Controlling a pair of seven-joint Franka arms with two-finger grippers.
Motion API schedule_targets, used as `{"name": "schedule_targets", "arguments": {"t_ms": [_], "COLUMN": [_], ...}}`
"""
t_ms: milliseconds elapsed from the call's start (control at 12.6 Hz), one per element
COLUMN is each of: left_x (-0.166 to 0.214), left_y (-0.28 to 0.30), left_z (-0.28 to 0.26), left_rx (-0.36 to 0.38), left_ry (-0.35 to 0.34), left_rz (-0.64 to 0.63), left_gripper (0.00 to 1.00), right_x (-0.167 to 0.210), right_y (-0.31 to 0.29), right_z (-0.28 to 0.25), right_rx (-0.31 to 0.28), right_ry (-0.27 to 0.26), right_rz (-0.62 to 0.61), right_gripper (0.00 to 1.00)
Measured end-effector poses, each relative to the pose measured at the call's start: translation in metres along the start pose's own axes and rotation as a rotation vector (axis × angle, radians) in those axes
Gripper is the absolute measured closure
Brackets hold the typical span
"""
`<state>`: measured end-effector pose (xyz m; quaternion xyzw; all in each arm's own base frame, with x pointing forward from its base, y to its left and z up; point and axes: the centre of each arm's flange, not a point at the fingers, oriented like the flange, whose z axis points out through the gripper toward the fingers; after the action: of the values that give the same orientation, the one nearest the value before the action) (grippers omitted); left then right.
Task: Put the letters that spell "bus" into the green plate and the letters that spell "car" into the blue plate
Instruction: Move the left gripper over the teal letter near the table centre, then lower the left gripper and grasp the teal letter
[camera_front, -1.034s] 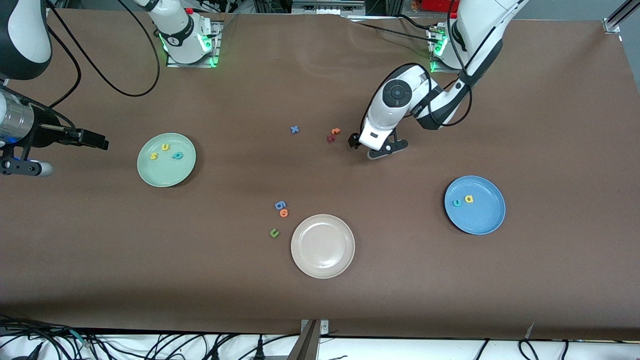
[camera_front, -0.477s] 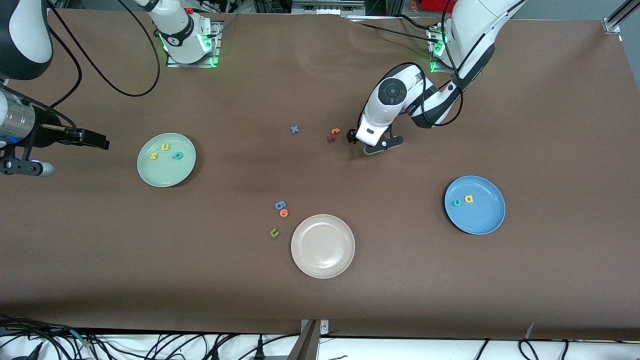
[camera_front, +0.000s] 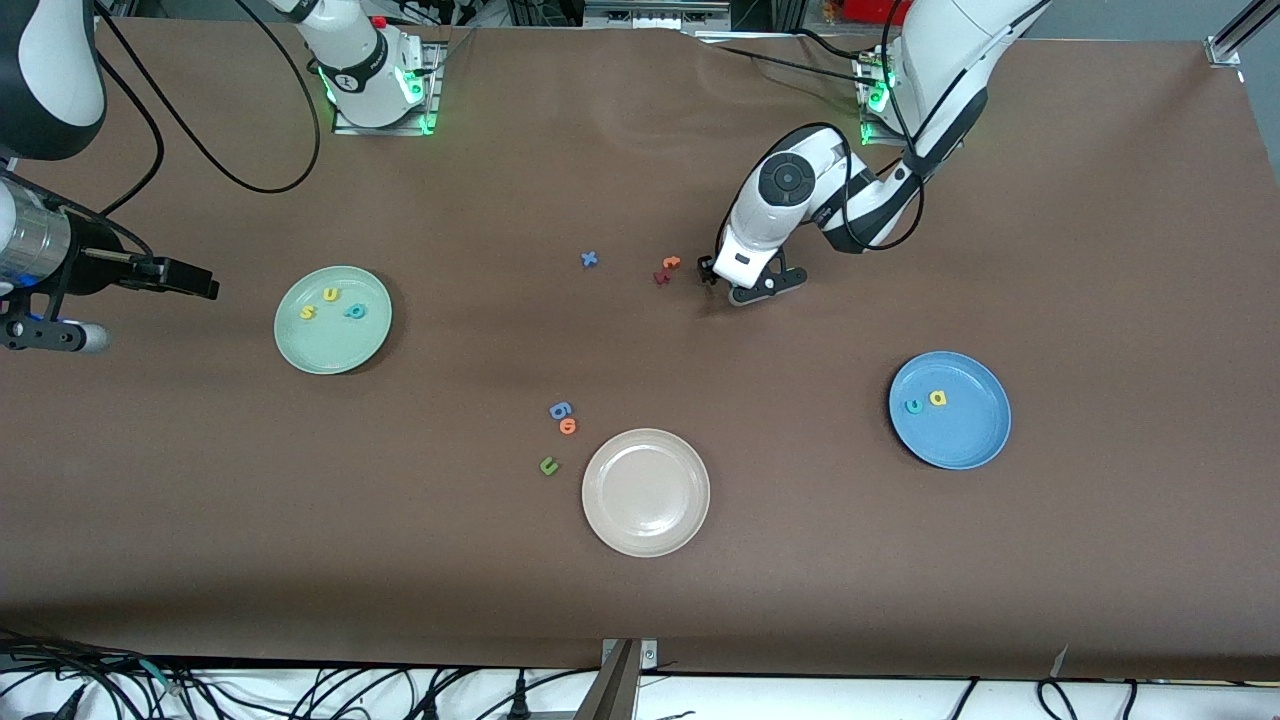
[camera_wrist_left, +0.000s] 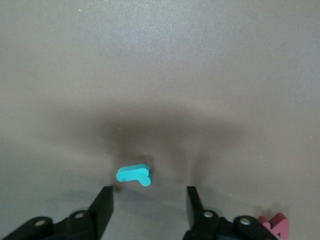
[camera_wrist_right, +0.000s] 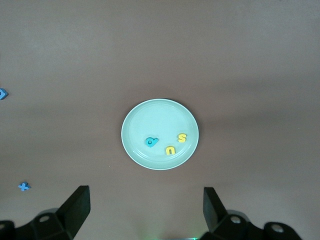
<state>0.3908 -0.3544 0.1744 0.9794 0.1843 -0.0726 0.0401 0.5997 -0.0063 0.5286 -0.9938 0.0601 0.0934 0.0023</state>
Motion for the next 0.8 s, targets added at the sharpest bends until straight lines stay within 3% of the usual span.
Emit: {"name": "schedule_targets", "arguments": {"t_ms": [398,796], "left_x": [0.001,0.0022], "left_y": [-0.0036,-0.0024], "left_z": [0.0078,0.0061], "left_rx": [0.014,0.007], "left_ry": [0.004,0.008], "left_rz": [0.013,0.01], "left_gripper": [0.37,0.52], "right_x": [0.0,0.0], "right_y": [0.0003,0.0004], "right_z": [0.0,0.0002], "right_rx": [0.0,0.0], "right_ry": [0.0,0.0], "right_rz": [0.001,0.001], "right_gripper": [0.0,0.0]}}
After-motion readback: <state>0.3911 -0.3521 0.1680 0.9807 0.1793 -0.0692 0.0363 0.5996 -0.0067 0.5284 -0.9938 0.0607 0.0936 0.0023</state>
